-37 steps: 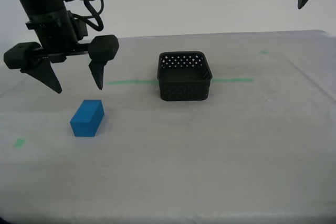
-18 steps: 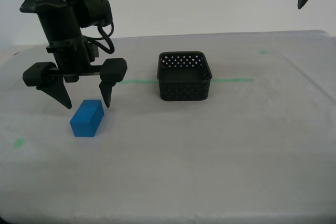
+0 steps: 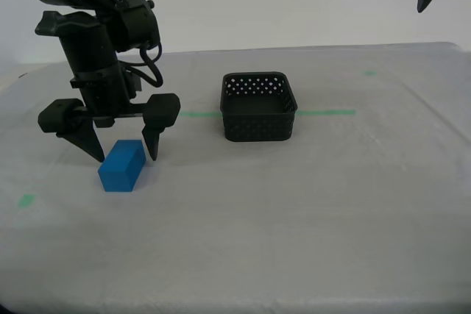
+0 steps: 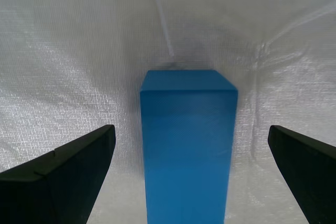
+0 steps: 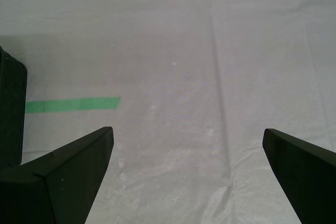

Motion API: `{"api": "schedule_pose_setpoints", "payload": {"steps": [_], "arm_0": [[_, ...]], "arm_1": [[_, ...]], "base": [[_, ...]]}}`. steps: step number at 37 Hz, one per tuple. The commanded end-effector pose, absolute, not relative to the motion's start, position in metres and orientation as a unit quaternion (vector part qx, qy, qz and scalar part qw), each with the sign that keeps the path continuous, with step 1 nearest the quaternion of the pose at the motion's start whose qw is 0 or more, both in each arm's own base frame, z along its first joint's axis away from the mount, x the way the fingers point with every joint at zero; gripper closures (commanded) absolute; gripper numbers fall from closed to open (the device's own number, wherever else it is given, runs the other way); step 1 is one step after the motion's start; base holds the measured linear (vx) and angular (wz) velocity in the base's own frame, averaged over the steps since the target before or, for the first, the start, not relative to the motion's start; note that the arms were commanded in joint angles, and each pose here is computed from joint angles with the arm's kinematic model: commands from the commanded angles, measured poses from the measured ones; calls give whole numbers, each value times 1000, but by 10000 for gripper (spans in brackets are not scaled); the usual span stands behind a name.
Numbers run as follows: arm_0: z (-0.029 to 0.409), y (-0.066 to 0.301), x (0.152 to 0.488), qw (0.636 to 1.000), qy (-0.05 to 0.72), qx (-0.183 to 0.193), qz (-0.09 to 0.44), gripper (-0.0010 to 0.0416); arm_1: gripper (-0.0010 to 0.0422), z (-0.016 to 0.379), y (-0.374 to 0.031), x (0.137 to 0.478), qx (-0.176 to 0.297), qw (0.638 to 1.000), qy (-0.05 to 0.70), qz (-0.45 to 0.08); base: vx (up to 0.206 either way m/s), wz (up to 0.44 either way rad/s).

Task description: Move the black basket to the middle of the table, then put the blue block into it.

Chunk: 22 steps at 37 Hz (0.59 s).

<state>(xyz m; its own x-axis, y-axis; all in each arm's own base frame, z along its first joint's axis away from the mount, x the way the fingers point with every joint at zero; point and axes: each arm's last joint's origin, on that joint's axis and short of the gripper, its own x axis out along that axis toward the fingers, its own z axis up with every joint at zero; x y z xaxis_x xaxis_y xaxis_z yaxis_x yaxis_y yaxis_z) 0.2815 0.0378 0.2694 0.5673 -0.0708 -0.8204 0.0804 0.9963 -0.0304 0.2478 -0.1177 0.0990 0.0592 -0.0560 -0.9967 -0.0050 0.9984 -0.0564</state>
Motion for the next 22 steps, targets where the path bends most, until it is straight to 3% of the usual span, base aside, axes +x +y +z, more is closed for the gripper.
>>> {"api": "schedule_pose_setpoints", "payload": {"steps": [1, 22], "arm_0": [[270, 38, 281, 885, 463, 5, -44, 7], [270, 38, 281, 885, 463, 5, -44, 7]], "arm_1": [[11, 97, -118, 248, -24, 726, 687, -19], [12, 91, -116, 244, -28, 728, 685, -18]], "base": [[0, 0], [0, 0]]}}
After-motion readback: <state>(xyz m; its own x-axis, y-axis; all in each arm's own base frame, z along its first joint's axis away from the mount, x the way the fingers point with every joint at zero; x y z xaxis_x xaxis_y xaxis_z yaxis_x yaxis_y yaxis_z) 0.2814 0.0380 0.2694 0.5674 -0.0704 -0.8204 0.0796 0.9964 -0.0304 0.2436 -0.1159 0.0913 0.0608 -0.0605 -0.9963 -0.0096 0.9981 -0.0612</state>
